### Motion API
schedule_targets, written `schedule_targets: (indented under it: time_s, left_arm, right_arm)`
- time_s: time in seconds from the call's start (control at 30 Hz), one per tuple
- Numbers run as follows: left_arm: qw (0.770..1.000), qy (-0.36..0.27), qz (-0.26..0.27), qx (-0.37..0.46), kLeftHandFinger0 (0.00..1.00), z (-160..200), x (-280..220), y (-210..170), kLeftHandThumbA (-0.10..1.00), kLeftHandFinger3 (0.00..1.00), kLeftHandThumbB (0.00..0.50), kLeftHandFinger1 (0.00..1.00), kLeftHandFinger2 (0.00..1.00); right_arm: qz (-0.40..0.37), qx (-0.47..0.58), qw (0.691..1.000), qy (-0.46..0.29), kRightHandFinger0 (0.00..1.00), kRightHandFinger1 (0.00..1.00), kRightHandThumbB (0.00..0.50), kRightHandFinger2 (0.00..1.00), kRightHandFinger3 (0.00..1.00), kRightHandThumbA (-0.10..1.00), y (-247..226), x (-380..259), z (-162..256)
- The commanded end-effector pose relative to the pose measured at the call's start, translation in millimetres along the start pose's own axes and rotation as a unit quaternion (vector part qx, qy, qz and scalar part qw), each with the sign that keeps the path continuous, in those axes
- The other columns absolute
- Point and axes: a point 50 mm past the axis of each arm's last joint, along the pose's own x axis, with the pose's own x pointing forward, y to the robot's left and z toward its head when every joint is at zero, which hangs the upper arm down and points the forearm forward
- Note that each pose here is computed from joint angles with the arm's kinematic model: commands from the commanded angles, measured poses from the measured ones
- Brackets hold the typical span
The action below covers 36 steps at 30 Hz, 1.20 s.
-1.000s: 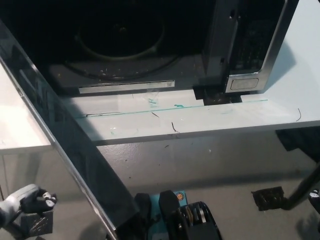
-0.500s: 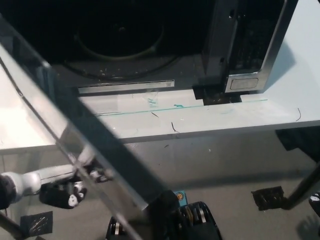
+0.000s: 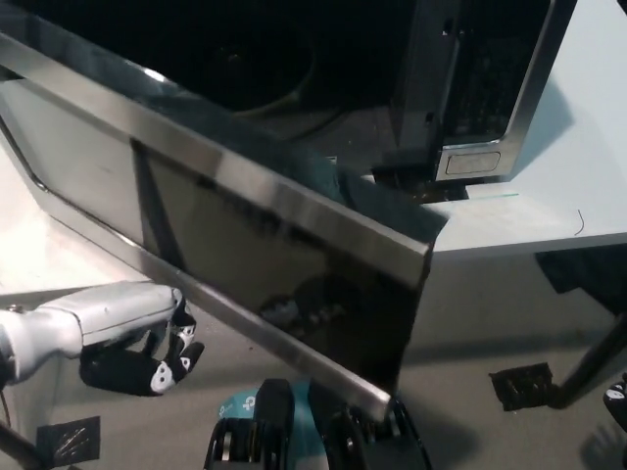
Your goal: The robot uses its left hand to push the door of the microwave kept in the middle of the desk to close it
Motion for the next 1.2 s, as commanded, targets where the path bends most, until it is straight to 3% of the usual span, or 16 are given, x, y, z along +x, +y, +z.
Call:
schedule_targets:
  time_s: [0.0,0.03,0.07,0.37,0.47,0.5,0.6,0.63,0.7,0.73,0.8,0.83,1.03,1.07,1.1,1.17]
  left_arm:
    - [0.998,0.005,0.049,0.028,0.37,12,-11,15,-0.1,0.41,0.218,0.42,0.49]
    - [0.998,0.003,0.063,0.029,0.28,13,-10,18,-0.1,0.43,0.215,0.35,0.44]
    - [0.997,0.001,0.078,0.027,0.28,13,-9,21,-0.1,0.46,0.213,0.35,0.45]
    - [0.987,0.004,0.152,0.049,0.31,-2,33,61,-0.1,0.51,0.193,0.39,0.46]
    - [0.985,0.012,0.164,0.059,0.24,-3,44,72,-0.1,0.53,0.199,0.34,0.43]
    - [0.982,0.015,0.175,0.066,0.13,-4,54,82,-0.1,0.5,0.21,0.25,0.37]
    - [0.978,0.016,0.193,0.08,0.05,-6,69,97,-0.1,0.47,0.221,0.19,0.32]
    - [0.978,0.016,0.194,0.081,0.05,-7,70,98,-0.1,0.47,0.221,0.19,0.32]
    - [0.974,0.01,0.203,0.1,0.3,-13,83,114,-0.1,0.5,0.209,0.38,0.42]
    - [0.974,0.015,0.202,0.104,0.33,-16,88,120,-0.1,0.51,0.202,0.41,0.44]
    - [0.972,0.015,0.21,0.104,0.3,-18,97,131,-0.1,0.5,0.221,0.36,0.41]
    - [0.969,0.017,0.22,0.111,0.2,-20,104,139,-0.1,0.47,0.239,0.29,0.37]
    - [0.966,0.031,0.236,0.098,0.08,-22,116,149,-0.1,0.48,0.237,0.2,0.3]
    - [0.965,0.028,0.242,0.099,0.08,-24,117,152,-0.1,0.47,0.243,0.21,0.3]
    - [0.964,0.031,0.245,0.101,0.24,-26,119,155,-0.1,0.48,0.234,0.35,0.43]
    - [0.962,0.047,0.248,0.1,0.23,-28,123,162,-0.1,0.53,0.224,0.33,0.42]
  right_arm:
    - [-0.011,-0.009,0.999,-0.033,0.87,0.87,0.13,0.87,0.96,0.17,-4,4,12]
    - [-0.011,-0.009,0.999,-0.033,0.87,0.86,0.124,0.86,0.96,0.17,-5,3,10]
    - [-0.01,-0.007,0.999,-0.034,0.87,0.86,0.124,0.86,0.96,0.16,-5,2,9]
    - [-0.009,-0.006,1.0,-0.028,0.91,0.87,0.103,0.87,0.96,0.12,-9,-4,0]
    - [-0.007,-0.012,0.999,-0.03,0.9,0.86,0.1,0.88,0.97,0.13,-9,-7,0]
    - [-0.01,-0.003,1.0,-0.029,0.86,0.83,0.096,0.85,0.95,0.1,-10,-7,-1]
    - [-0.014,0.005,1.0,-0.027,0.82,0.8,0.109,0.82,0.9,0.08,-11,-6,-3]
    - [-0.014,0.005,1.0,-0.027,0.83,0.8,0.108,0.82,0.9,0.09,-11,-6,-3]
    - [-0.009,-0.002,1.0,-0.028,0.83,0.8,0.102,0.82,0.91,0.11,-13,-6,-4]
    - [-0.01,0.001,1.0,-0.029,0.79,0.77,0.1,0.81,0.92,0.09,-12,-8,-3]
    - [-0.012,-0.003,1.0,-0.028,0.82,0.8,0.11,0.82,0.91,0.11,-12,-7,-4]
    - [-0.012,0.008,1.0,-0.026,0.82,0.79,0.108,0.81,0.9,0.09,-11,-7,-3]
    - [-0.016,0.002,1.0,-0.018,0.8,0.76,0.103,0.79,0.89,0.08,-12,-11,-11]
    - [-0.019,0.005,1.0,-0.015,0.79,0.74,0.111,0.77,0.89,0.08,-12,-11,-11]
    - [-0.02,0.005,1.0,-0.016,0.82,0.75,0.111,0.77,0.88,0.07,-13,-11,-12]
    - [-0.019,0.002,1.0,-0.013,0.86,0.79,0.105,0.79,0.89,0.07,-14,-12,-15]
